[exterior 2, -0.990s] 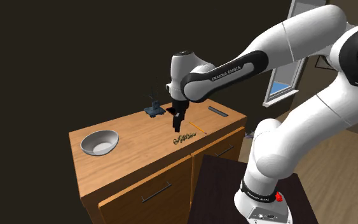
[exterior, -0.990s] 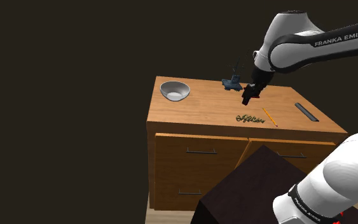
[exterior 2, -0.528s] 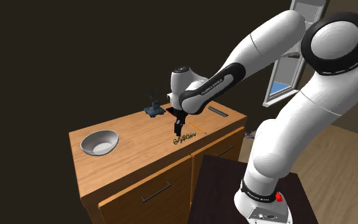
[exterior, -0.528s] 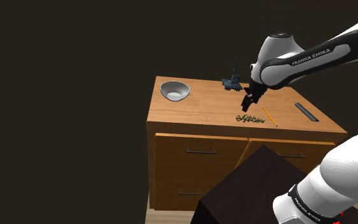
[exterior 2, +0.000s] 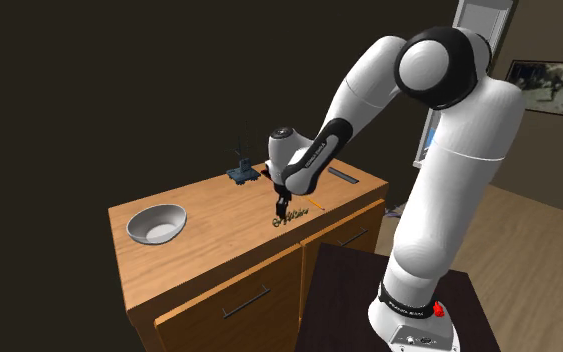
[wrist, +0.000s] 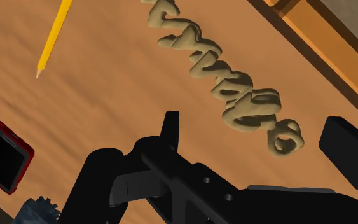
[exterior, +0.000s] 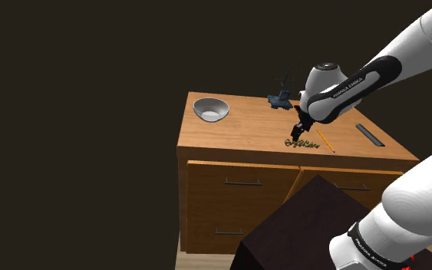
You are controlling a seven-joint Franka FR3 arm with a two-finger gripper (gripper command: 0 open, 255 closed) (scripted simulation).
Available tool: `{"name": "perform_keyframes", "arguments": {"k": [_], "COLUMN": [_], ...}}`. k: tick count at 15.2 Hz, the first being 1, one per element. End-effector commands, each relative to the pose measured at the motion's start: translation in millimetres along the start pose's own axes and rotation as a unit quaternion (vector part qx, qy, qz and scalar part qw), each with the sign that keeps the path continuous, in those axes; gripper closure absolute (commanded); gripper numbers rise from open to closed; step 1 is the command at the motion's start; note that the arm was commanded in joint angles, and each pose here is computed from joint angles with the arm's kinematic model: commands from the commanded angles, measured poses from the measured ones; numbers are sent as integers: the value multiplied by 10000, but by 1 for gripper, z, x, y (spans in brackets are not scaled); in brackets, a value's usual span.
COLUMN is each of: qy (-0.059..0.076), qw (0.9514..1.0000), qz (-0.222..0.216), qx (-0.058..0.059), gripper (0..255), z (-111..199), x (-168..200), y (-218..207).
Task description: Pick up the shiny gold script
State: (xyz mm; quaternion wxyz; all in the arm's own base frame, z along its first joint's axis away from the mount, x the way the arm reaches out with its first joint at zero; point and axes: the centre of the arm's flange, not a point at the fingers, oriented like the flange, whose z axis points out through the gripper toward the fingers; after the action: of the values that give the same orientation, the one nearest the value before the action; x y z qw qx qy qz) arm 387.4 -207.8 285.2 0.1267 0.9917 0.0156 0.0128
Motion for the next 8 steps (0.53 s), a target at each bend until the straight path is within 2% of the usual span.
{"name": "perform_keyframes", "arguments": {"k": [1, 8], "qy": [-6, -6], "qw": [10000, 10000], "qz": [-4, -4], "qx": [-29, -29], "gripper": [0, 0], "z": [12, 46], "x": [1, 0], "y": [1, -8]}}
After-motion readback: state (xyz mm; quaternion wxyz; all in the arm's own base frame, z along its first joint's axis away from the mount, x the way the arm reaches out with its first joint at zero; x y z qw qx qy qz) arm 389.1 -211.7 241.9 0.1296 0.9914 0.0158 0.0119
